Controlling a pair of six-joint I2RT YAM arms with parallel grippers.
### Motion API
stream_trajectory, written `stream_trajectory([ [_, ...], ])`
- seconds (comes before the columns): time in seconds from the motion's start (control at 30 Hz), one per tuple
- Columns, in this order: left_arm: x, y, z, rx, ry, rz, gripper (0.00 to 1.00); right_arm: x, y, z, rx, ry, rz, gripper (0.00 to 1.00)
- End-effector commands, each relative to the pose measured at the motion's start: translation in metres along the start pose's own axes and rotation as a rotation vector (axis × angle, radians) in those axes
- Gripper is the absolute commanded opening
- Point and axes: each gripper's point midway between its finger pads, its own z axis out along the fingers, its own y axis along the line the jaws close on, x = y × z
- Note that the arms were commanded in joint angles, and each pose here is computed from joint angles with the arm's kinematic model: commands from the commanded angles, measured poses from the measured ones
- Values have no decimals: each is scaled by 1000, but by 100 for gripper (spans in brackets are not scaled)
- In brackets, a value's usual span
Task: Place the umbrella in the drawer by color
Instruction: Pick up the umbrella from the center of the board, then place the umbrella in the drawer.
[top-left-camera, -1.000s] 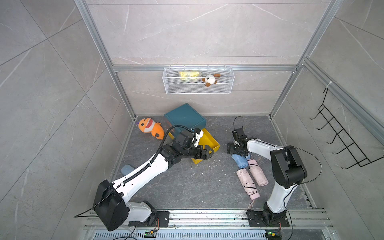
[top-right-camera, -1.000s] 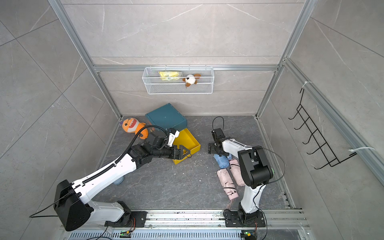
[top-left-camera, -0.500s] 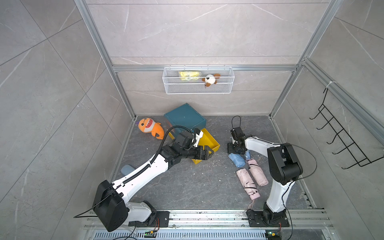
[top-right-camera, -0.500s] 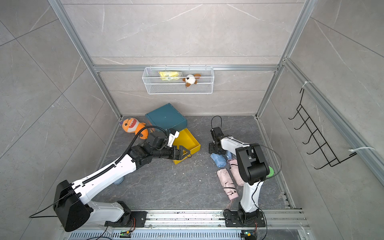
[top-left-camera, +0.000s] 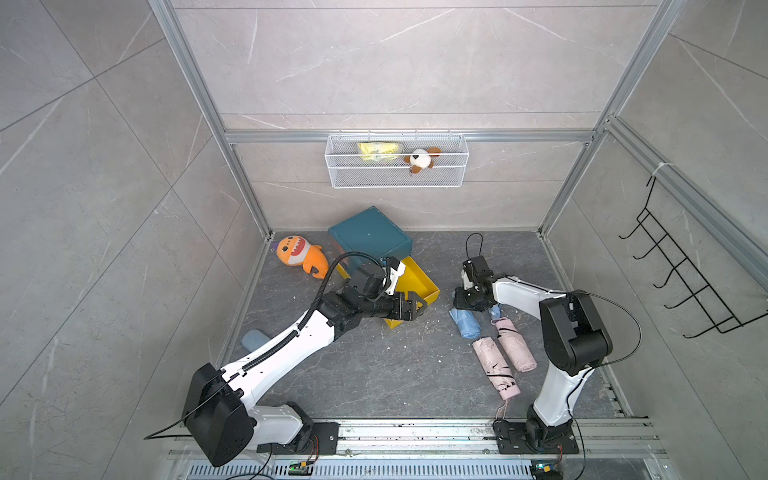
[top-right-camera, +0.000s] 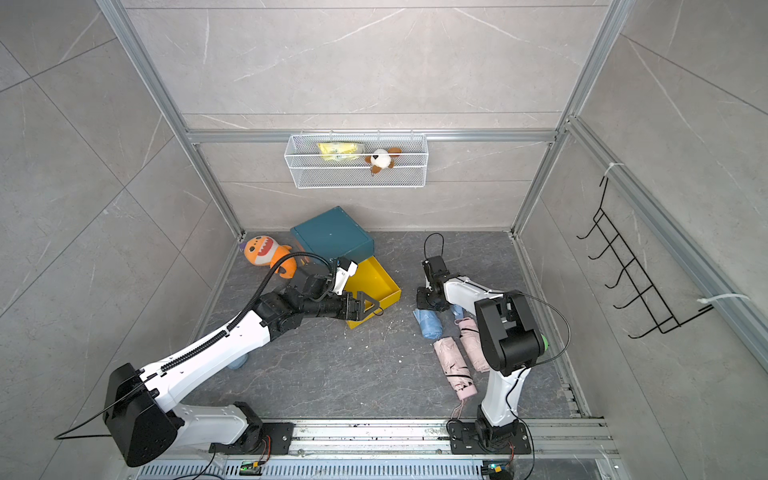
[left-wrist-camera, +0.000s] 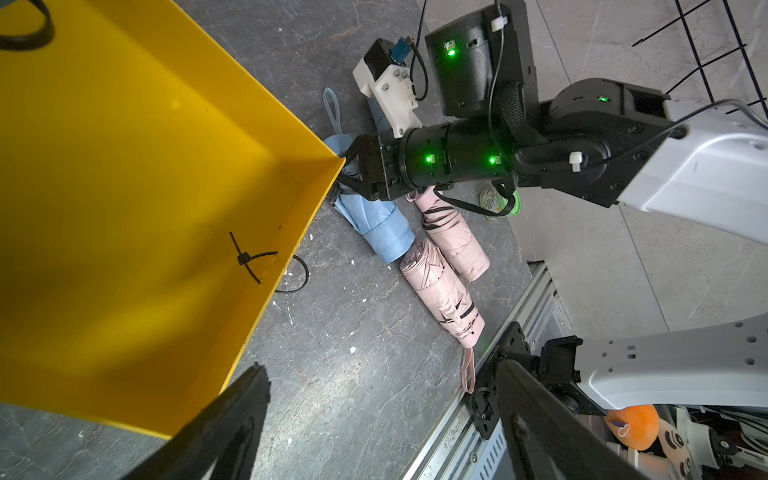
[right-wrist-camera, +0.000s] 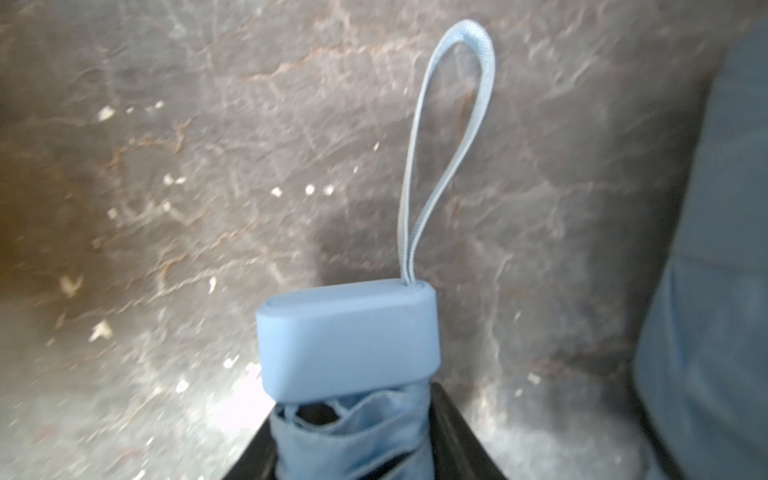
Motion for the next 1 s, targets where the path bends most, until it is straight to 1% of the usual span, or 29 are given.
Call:
stream_trajectory([
  [0.0,-14,-12,-9,14,-35,52,89,-10,18,-28,-77,-55,25,34],
  [0.23,-24,-13,-17,-18,-52,74,89,-33,31,-86,-131,-169,22,32],
  [0.4,-31,-15,-15,-23,-52,81,89,-47,44,-124,-190,-243,22,31],
  [0.6,-41,-18,-2,-17,-50,71,89,-75,71,-189,-320,-377,43,29],
  [0.7,-47,-21,6,0,-67,60,89,-85,91,-212,-382,-428,46,29],
  [0.83,-52,-29,16,17,-83,65,89,-95,120,-227,-454,-459,40,29],
  [0.97,-52,-38,23,31,-93,81,89,-101,143,-228,-508,-462,43,29],
])
